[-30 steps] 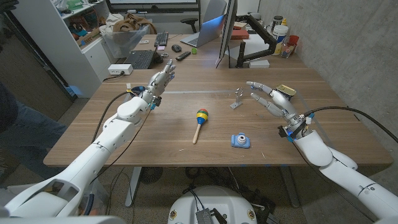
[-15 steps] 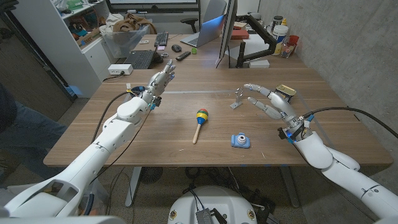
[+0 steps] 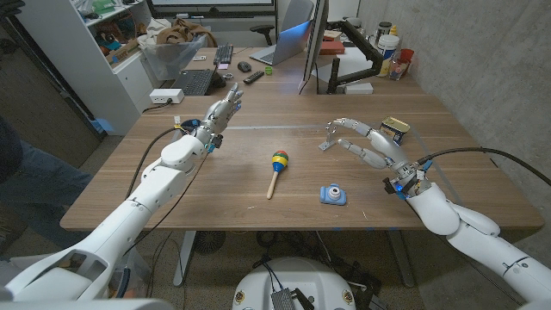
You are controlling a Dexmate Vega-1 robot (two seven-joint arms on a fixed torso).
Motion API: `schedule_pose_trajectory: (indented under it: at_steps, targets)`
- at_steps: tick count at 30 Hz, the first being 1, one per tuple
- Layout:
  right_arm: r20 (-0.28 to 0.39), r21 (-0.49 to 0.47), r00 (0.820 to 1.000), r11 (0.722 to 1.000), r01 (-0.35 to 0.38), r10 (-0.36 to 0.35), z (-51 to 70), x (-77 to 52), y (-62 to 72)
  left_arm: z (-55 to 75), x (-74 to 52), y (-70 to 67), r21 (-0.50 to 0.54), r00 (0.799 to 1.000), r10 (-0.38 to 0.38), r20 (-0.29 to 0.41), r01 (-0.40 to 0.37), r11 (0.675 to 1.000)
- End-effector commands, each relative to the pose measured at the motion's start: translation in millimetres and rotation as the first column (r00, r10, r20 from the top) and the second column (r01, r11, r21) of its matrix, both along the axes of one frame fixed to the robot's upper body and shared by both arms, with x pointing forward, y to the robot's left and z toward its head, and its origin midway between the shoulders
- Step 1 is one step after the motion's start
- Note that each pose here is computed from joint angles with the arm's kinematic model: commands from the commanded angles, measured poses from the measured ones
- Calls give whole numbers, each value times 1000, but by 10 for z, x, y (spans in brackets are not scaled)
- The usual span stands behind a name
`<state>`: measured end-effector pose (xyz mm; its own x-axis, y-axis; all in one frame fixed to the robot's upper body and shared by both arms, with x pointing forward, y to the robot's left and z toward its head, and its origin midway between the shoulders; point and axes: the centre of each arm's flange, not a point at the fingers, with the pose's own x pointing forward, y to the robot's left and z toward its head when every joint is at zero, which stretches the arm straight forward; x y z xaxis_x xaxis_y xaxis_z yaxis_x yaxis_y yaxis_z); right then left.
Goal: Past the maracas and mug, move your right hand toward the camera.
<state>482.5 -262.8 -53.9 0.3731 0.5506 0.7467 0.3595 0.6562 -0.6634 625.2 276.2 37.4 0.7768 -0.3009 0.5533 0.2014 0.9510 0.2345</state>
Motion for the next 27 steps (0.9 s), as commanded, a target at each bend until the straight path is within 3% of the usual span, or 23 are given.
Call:
schedule_pose_trajectory:
  at_steps: [1, 27]
  targets:
    - [3, -27, 999, 999, 34, -34, -35, 10, 44, -9, -17, 21, -1, 1000, 4, 0, -4, 1000]
    - [22, -115, 996, 990, 87, -85, -175, -40, 85, -36, -26, -43, 11, 1000, -1, -6, 1, 1000]
